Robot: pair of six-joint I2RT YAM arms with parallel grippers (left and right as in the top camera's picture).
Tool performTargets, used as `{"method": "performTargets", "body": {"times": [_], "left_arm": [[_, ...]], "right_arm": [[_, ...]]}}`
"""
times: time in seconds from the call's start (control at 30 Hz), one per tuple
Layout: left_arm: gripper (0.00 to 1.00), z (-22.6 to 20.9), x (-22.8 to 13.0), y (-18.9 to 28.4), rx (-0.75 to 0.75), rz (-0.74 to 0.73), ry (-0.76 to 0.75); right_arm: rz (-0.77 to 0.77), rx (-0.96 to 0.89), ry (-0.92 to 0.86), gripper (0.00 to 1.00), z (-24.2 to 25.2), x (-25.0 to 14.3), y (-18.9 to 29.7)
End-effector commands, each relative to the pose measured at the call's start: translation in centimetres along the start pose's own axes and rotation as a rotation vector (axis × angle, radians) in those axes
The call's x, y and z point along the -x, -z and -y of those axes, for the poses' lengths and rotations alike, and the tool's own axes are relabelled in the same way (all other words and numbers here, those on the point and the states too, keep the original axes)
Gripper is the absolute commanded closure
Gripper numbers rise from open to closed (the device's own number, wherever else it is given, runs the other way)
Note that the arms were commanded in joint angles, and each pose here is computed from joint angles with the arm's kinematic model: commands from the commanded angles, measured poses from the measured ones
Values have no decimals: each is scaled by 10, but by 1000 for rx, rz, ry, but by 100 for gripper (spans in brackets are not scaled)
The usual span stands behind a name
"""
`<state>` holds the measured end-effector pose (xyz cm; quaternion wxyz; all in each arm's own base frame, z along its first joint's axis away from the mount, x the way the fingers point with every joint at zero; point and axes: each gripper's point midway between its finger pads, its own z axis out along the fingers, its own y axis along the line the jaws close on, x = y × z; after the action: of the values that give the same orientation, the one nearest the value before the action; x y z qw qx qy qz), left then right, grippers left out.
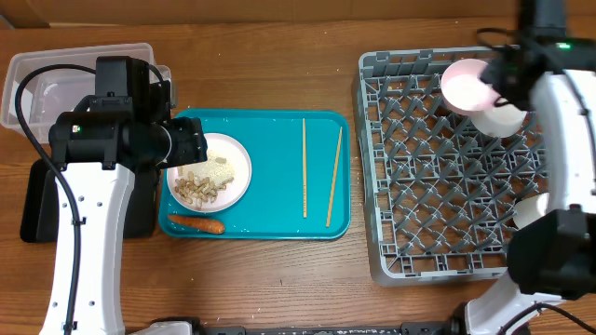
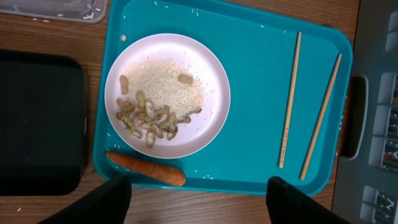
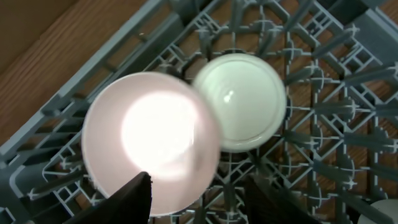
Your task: Sort waste into correct bins and load items into the dishwasher
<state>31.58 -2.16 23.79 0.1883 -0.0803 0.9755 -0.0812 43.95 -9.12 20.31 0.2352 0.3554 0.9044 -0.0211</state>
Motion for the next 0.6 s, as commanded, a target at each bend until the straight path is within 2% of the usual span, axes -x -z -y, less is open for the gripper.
{"method": "performTargets", "body": {"times": [0.0,0.23,0.57], "left_arm": [[28,-1,3,4,5,14,0],[29,-1,3,4,5,14,1],[28,-1,3,4,5,14,0]], "right_arm": [[-107,149,6,49,-7,-7,-6],[-177,215,66,50,-5,-18,-20],[-268,123,50,50,6,-35,-63]]}}
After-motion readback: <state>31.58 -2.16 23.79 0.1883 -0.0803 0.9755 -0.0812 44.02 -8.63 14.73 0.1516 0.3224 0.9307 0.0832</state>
